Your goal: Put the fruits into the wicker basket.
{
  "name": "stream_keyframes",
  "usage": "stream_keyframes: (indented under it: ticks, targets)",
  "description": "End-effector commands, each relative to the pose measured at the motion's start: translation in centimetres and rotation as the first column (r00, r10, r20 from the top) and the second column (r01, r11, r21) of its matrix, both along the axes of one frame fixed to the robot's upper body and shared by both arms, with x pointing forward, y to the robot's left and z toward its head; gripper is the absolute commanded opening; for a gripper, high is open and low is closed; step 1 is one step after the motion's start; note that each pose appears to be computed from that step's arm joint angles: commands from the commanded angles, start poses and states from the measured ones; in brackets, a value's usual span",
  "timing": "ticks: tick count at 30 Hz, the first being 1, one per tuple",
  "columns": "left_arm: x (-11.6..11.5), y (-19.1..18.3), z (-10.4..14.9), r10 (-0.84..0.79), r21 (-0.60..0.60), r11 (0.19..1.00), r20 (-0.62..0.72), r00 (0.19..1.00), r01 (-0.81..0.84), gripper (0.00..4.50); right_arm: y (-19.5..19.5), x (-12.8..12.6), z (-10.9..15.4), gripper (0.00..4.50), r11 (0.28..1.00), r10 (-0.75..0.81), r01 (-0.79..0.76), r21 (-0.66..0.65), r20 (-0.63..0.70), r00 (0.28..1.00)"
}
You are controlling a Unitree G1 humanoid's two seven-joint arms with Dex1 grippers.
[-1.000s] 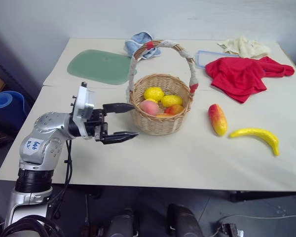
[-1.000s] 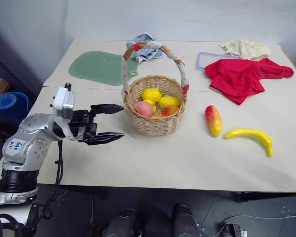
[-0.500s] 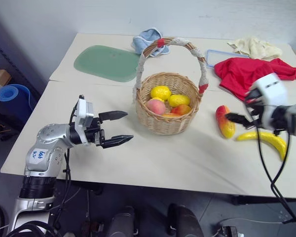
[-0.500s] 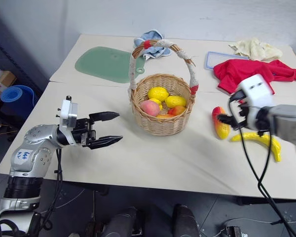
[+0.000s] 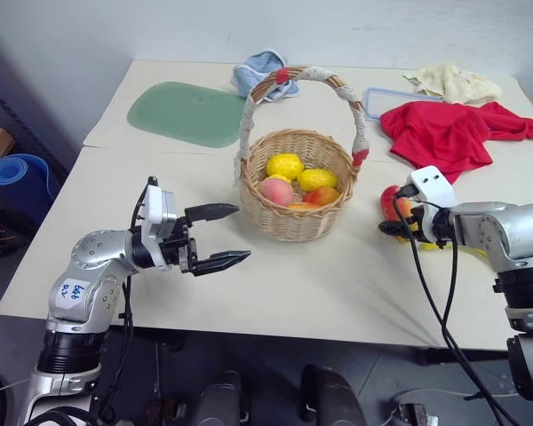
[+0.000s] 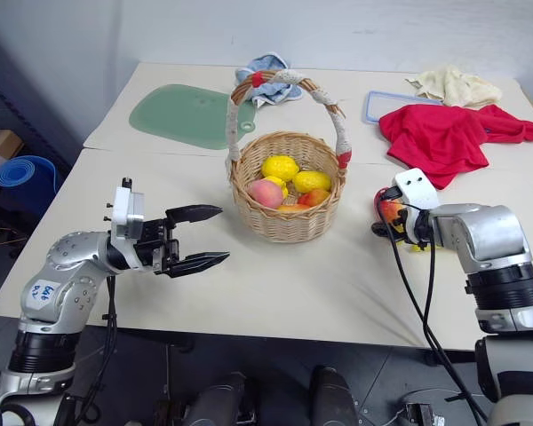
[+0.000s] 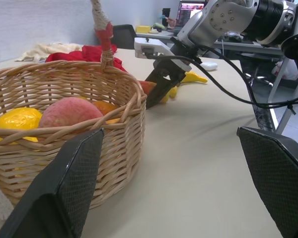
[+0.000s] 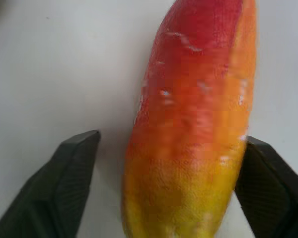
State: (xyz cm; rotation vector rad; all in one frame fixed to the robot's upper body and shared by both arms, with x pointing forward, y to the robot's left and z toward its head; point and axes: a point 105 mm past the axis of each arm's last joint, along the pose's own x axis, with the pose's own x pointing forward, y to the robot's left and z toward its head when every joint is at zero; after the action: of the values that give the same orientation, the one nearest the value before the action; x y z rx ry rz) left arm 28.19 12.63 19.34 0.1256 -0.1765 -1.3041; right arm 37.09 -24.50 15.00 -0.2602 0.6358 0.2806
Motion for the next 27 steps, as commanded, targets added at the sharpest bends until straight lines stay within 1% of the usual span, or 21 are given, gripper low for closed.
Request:
stream_keyframes:
  ticks: [1, 2, 3, 4, 6, 7, 9, 11, 12, 14, 16, 18, 20, 23, 24, 26, 27]
  targets:
    - [-0.3, 0.0, 0.7, -0.001, -0.002, 1.000, 0.043, 0.999, 0.001, 4.50, -0.5, -0.5, 3.0, 2.51, 0.996, 0.082, -0.079, -0.029, 0.115, 0.990]
    - [-0.3, 0.0, 0.7, -0.002, -0.002, 1.000, 0.043, 0.999, 0.002, 4.50, 0.0, -1.2, 4.0, 2.13, 0.987, 0.158, -0.153, -0.044, 0.159, 0.975]
    - [-0.3, 0.0, 0.7, -0.003, -0.003, 1.000, 0.042, 0.999, 0.003, 4.50, 0.7, -2.2, 4.9, 1.99, 0.972, 0.237, -0.233, -0.041, 0.178, 0.955]
    - [-0.3, 0.0, 0.7, -0.003, -0.002, 1.000, 0.042, 0.999, 0.003, 4.50, 1.3, -3.4, 5.4, 1.94, 0.950, 0.313, -0.309, -0.047, 0.179, 0.933]
    - [-0.3, 0.2, 0.7, -0.001, -0.001, 1.000, 0.035, 0.999, 0.001, 4.50, 3.0, -6.7, 5.9, 1.94, 0.872, 0.488, -0.489, -0.029, 0.146, 0.860]
    - [-0.3, 0.4, 0.6, 0.003, -0.002, 1.000, 0.029, 1.000, -0.003, 4.50, 3.8, -8.5, 6.0, 1.94, 0.819, 0.571, -0.573, -0.025, 0.128, 0.811]
    - [-0.3, 0.7, 0.6, 0.013, -0.004, 1.000, 0.022, 1.000, -0.012, 4.50, 5.7, -11.5, 6.5, 1.94, 0.720, 0.688, -0.694, 0.008, 0.118, 0.716]
    - [-0.2, 1.0, 0.7, 0.026, -0.010, 1.000, 0.016, 1.000, -0.026, 4.50, 7.6, -13.0, 7.3, 1.94, 0.653, 0.747, -0.757, 0.008, 0.158, 0.646]
    - [-0.1, 1.2, 0.8, 0.033, -0.015, 0.999, 0.014, 0.999, -0.033, 4.50, 8.4, -13.2, 7.7, 1.94, 0.631, 0.763, -0.776, -0.006, 0.189, 0.619]
    - [0.1, 1.6, 1.0, 0.055, -0.033, 0.998, 0.003, 0.998, -0.055, 4.50, 10.8, -11.5, 9.2, 1.94, 0.640, 0.739, -0.766, -0.056, 0.318, 0.594]
    - [0.3, 1.9, 0.9, 0.067, -0.038, 0.997, -0.005, 0.998, -0.067, 4.50, 13.3, -9.1, 10.4, 1.94, 0.683, 0.683, -0.727, -0.074, 0.419, 0.598]
    - [0.3, 1.9, 0.8, 0.067, -0.037, 0.997, -0.008, 0.998, -0.068, 4.50, 14.8, -8.0, 10.8, 1.94, 0.699, 0.658, -0.711, -0.072, 0.455, 0.600]
    - [0.3, 1.7, 0.8, 0.064, -0.039, 0.997, -0.010, 0.998, -0.064, 4.50, 16.1, -5.8, 10.9, 1.94, 0.750, 0.595, -0.659, -0.045, 0.479, 0.645]
    - [0.3, 1.6, 0.8, 0.065, -0.040, 0.997, -0.008, 0.998, -0.065, 4.50, 16.4, -4.0, 10.9, 1.94, 0.810, 0.538, -0.582, -0.079, 0.497, 0.681]
    - [0.4, 1.6, 0.8, 0.065, -0.040, 0.997, -0.006, 0.998, -0.065, 4.50, 16.4, -3.4, 11.1, 1.94, 0.832, 0.502, -0.550, -0.069, 0.514, 0.695]
    - [0.4, 1.5, 0.9, 0.066, -0.044, 0.997, -0.002, 0.998, -0.066, 4.50, 16.4, -2.6, 11.3, 2.68, 0.852, 0.462, -0.522, -0.040, 0.525, 0.714]
    - [0.4, 1.5, 0.9, 0.066, -0.045, 0.997, -0.001, 0.998, -0.066, 4.50, 16.4, -2.5, 11.4, 2.91, 0.855, 0.459, -0.517, -0.043, 0.529, 0.714]
